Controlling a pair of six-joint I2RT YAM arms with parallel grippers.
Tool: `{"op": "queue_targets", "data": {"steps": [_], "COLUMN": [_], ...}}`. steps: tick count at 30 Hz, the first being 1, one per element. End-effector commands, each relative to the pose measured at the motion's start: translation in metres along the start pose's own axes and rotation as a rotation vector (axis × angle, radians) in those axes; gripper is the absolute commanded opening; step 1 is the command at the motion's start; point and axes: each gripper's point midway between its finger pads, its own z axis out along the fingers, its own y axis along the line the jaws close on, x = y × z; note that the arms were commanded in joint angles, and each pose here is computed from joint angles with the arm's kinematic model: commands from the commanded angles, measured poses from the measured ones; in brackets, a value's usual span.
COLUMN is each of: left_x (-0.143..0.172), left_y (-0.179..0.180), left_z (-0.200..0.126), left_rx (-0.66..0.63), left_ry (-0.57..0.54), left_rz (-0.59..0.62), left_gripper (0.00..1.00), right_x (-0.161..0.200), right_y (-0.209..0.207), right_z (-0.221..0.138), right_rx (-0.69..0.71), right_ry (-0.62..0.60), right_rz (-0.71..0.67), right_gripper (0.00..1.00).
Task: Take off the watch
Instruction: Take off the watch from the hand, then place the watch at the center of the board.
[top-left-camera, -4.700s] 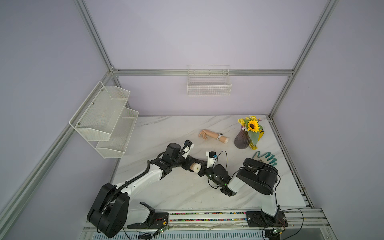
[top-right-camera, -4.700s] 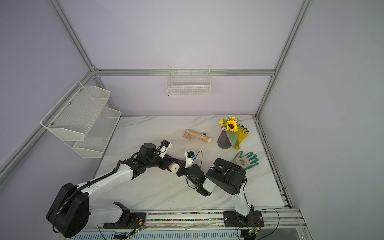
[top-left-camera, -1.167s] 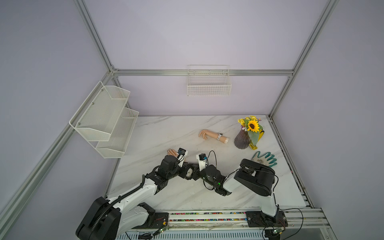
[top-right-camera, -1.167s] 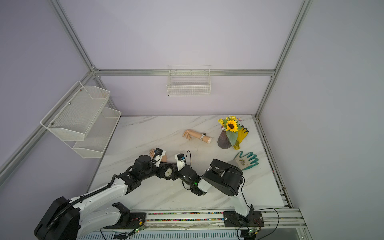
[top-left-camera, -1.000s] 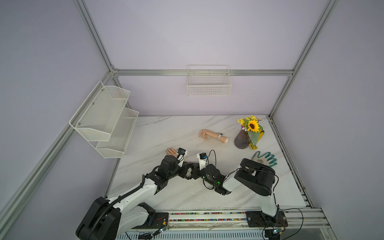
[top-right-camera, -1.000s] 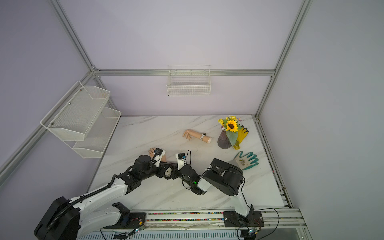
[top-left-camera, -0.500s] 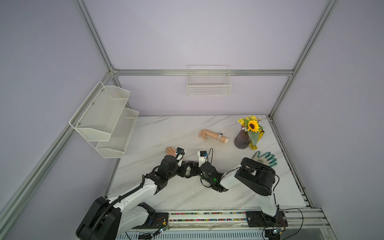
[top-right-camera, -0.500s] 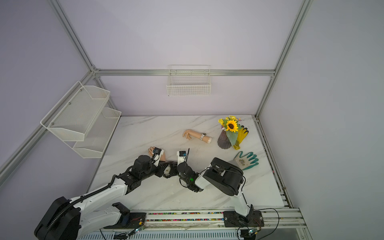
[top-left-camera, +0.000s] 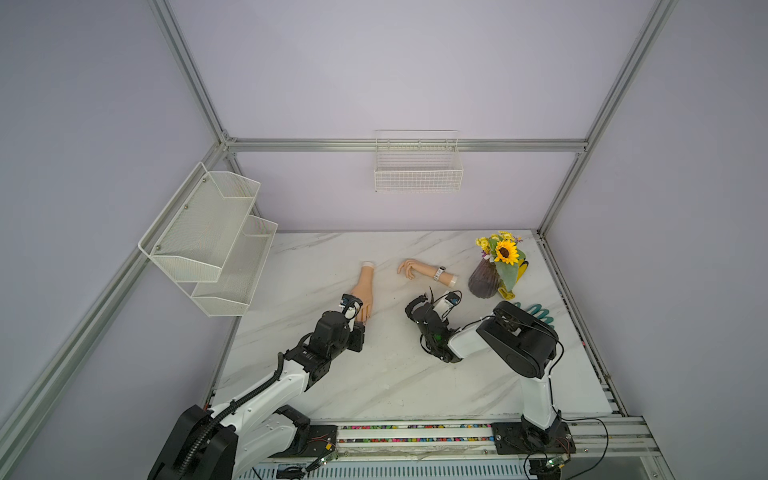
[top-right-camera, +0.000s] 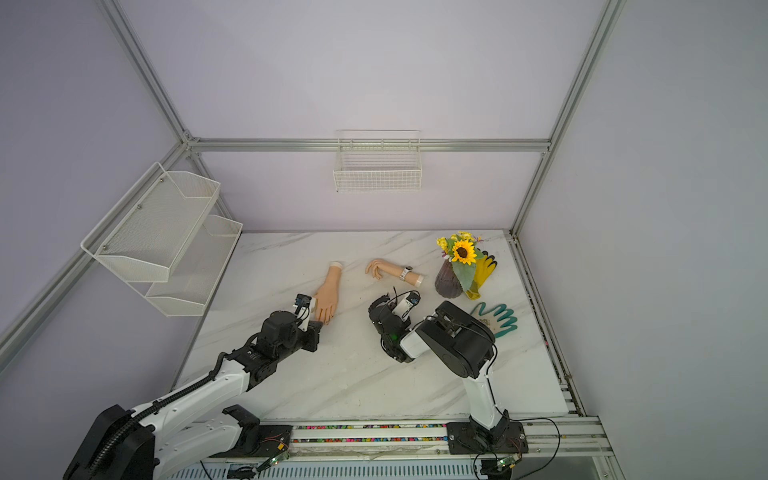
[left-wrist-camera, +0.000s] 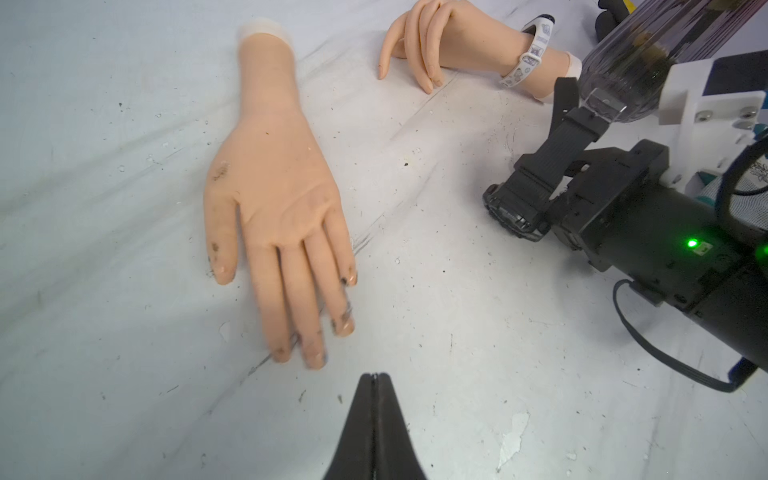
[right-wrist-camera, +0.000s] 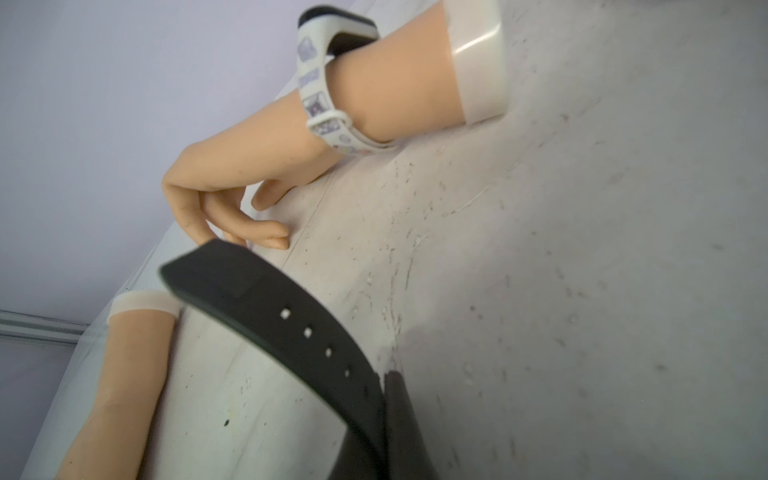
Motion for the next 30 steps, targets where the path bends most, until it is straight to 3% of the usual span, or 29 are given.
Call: {"op": "queue_targets", "data": {"steps": [1,8,15,22,30], "left_x": [-0.013,-0.03,-0.056,-0.074,-0.089], "left_y": [-0.007,-0.019,-0.035,-0.048,-0.055], "left_z": [-0.002,-0.009,-0.023,-0.026,-0.027], "left_rx": [0.038,0.108,0.19,0.244,0.257], "left_ry": [-0.054,-0.134,-0.208,-0.208,-0.136], "left_rz": [-0.006,-0.028,-0.051,-0.077,-0.171], "left_gripper": [0.04,0.46,0.98,1.0,1.0], "right_x": [0.025,0.004,-0.025,-0.067,-0.083], "right_y": [-0.068,-0.008,0.052,0.073,0.026], "right_z": [-0.014,-0.035,-0.077,-0.113,-0.125], "right_rx": [0.138,-0.065,-0.259,-0.278,-0.046], "right_ry": [0.103,0.144,0.225,0.227,0.33], "right_rz": [-0.242,-0.221,-0.162,-0.09,0.121], "right_gripper": [0.0,0.0,0.0,0.0,0.0]}}
